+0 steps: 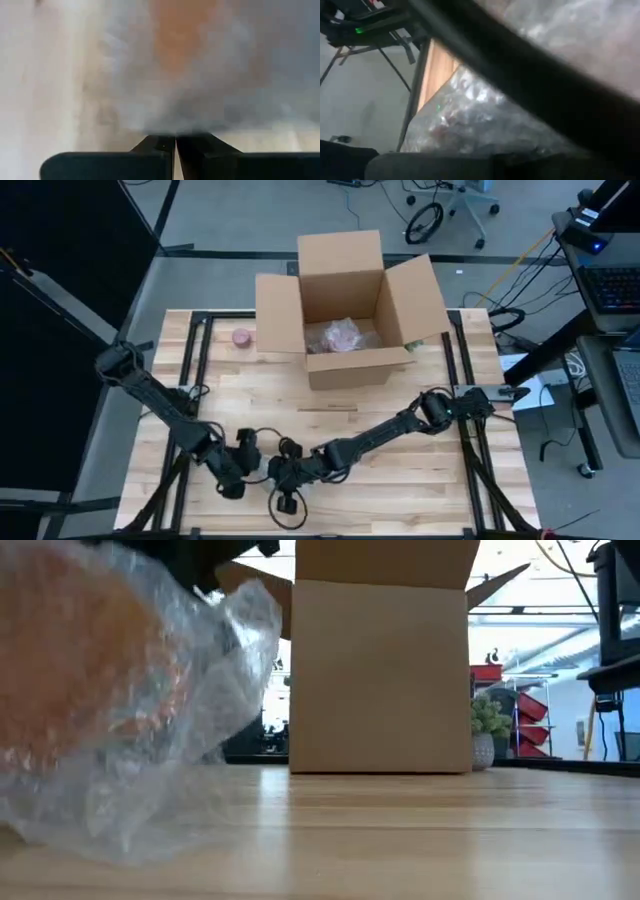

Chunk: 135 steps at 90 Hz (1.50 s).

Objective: Wrap mug
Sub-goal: Wrap the orange cup with the bubble wrap

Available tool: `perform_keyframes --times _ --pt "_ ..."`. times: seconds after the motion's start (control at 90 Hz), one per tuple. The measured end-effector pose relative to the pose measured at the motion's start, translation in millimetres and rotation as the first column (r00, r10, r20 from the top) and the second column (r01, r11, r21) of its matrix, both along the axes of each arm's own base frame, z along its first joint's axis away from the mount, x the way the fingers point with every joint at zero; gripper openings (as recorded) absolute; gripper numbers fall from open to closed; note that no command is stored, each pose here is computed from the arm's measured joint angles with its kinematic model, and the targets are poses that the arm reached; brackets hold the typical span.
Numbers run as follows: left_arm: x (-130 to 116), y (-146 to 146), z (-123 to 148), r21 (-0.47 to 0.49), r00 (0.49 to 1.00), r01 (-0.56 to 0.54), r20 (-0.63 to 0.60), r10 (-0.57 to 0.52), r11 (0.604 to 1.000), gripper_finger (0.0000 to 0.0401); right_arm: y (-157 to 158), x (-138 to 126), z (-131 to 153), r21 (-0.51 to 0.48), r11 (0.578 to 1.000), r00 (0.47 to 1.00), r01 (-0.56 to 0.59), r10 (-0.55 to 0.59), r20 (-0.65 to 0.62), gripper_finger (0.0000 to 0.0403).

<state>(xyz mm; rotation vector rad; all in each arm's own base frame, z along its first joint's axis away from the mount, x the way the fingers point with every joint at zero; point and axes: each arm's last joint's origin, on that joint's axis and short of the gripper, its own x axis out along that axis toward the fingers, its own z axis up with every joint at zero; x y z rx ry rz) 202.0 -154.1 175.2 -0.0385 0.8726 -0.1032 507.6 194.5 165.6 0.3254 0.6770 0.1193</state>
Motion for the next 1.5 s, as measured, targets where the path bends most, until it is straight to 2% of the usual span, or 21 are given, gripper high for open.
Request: perform_keyframes --times 0.056,0.122,0.189,0.333,0.5,0.711,0.9,1.111,1.222,1.356,1.5 --pt "16.5 -4.9 13.7 -0.129 0.983 -0.033 0.173 0.055 0.991 0.0000 0.5 0.8 -5.9 0.009 1.000 1.000 -0.025 0.025 -0.015 0.0000" --pt "23.2 -6.5 15.9 -0.169 0.973 -0.031 0.222 0.069 0.985 0.0000 3.9 -2.0 -5.3 -0.004 0.999 0.999 -0.032 0.032 -0.025 0.0000" --pt "23.7 -6.0 16.3 -0.177 0.973 -0.026 0.221 0.066 0.984 0.0000 4.1 -1.4 -3.6 -0.004 0.999 0.999 -0.035 0.035 -0.014 0.0000" --pt "23.8 -4.1 16.1 -0.181 0.975 -0.038 0.210 0.076 0.983 0.0000 1.7 -4.8 -7.1 -0.033 0.999 0.997 -0.034 0.032 -0.073 0.0000" --pt "19.8 -4.7 28.9 -0.319 0.969 -0.061 0.206 0.132 0.946 0.0000 0.9 -13.7 -9.0 -0.042 0.997 0.981 -0.066 0.057 -0.183 0.0000" --pt "-7.1 9.0 49.8 -0.329 0.982 -0.105 0.118 0.151 0.938 0.0000 -12.2 -23.4 -5.6 -0.083 0.995 0.951 -0.062 0.034 -0.307 0.0000" --pt "-27.0 19.2 66.5 -0.378 0.977 -0.137 0.101 0.188 0.916 0.0000 -22.5 -18.4 -2.0 -0.059 0.997 0.957 -0.055 0.036 -0.289 0.0000" --pt "-50.4 1.8 52.6 -0.422 0.981 -0.193 -0.081 0.175 0.886 0.0000 -28.0 -15.6 -1.5 -0.046 0.998 0.960 -0.032 0.018 -0.281 0.0000" --pt "-46.5 -17.8 44.8 -0.469 0.988 -0.135 0.003 0.155 0.873 0.0000 -27.9 -15.5 -1.4 -0.048 0.998 0.960 -0.034 0.020 -0.278 0.0000" --pt "-34.6 -23.6 28.8 -0.402 0.977 -0.176 0.044 0.211 0.899 0.0000 -27.7 -15.4 -1.3 -0.049 0.998 0.961 -0.036 0.021 -0.276 0.0000" --pt "-19.7 -36.7 2.0 -0.356 0.980 -0.171 0.034 0.196 0.919 0.0000 -27.3 -15.0 2.4 -0.058 0.997 0.960 -0.048 0.030 -0.279 0.0000"
